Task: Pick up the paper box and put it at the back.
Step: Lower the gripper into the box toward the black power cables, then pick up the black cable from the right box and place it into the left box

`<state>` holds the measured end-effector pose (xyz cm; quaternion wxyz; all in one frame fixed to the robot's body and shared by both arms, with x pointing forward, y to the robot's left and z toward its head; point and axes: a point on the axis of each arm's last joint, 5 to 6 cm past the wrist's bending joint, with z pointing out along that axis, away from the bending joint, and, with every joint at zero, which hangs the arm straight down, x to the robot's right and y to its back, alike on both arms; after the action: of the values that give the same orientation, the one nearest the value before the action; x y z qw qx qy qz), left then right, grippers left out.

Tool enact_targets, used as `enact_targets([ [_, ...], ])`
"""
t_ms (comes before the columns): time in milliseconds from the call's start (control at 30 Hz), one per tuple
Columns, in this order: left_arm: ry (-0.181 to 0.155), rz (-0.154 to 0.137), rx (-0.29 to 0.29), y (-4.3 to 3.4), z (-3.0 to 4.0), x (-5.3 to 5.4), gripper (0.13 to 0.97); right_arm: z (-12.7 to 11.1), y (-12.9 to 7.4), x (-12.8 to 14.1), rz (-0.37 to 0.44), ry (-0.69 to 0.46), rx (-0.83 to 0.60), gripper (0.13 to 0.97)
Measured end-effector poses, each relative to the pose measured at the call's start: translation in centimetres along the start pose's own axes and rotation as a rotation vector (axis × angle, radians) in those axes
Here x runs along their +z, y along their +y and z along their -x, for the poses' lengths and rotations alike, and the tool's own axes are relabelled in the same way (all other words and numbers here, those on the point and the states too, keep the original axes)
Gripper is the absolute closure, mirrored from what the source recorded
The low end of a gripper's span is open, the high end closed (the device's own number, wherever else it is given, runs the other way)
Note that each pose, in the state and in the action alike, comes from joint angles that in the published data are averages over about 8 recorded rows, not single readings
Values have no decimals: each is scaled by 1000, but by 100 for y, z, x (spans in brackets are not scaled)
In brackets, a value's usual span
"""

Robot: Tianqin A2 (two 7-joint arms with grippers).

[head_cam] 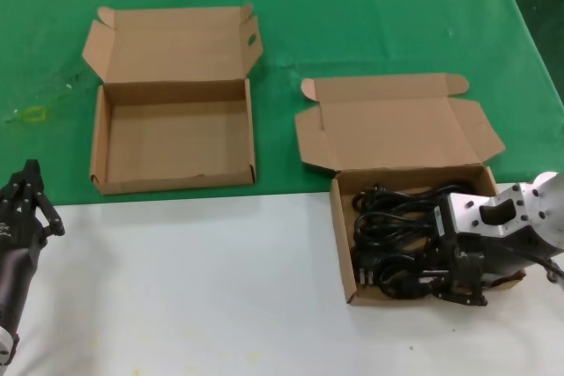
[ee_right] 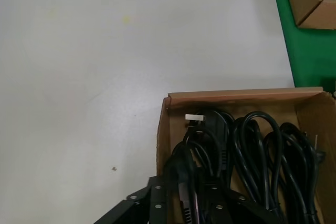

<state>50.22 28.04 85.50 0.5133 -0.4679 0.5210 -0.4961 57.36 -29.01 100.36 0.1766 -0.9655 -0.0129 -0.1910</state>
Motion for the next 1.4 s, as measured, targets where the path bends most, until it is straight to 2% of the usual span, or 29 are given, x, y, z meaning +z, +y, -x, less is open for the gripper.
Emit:
enact_targets([
  [300, 0, 0, 0, 0, 0, 0, 952, 24, 17, -26, -4, -12, 8, 888],
  [633, 0, 0, 0, 0, 0, 0, 952, 60, -21, -107, -11, 1, -1, 890],
  [833, 0, 0, 0, 0, 0, 0, 952, 80, -108, -280, -13, 32, -23, 891],
  [1000, 0, 0, 0, 0, 0, 0, 952, 82, -277, -573, -20, 90, -65, 891],
  [1200, 0, 0, 0, 0, 0, 0, 952, 30, -587, -995, -47, 200, -137, 892],
  [1400, 0, 0, 0, 0, 0, 0, 952, -158, -975, -1214, -82, 383, -225, 892],
])
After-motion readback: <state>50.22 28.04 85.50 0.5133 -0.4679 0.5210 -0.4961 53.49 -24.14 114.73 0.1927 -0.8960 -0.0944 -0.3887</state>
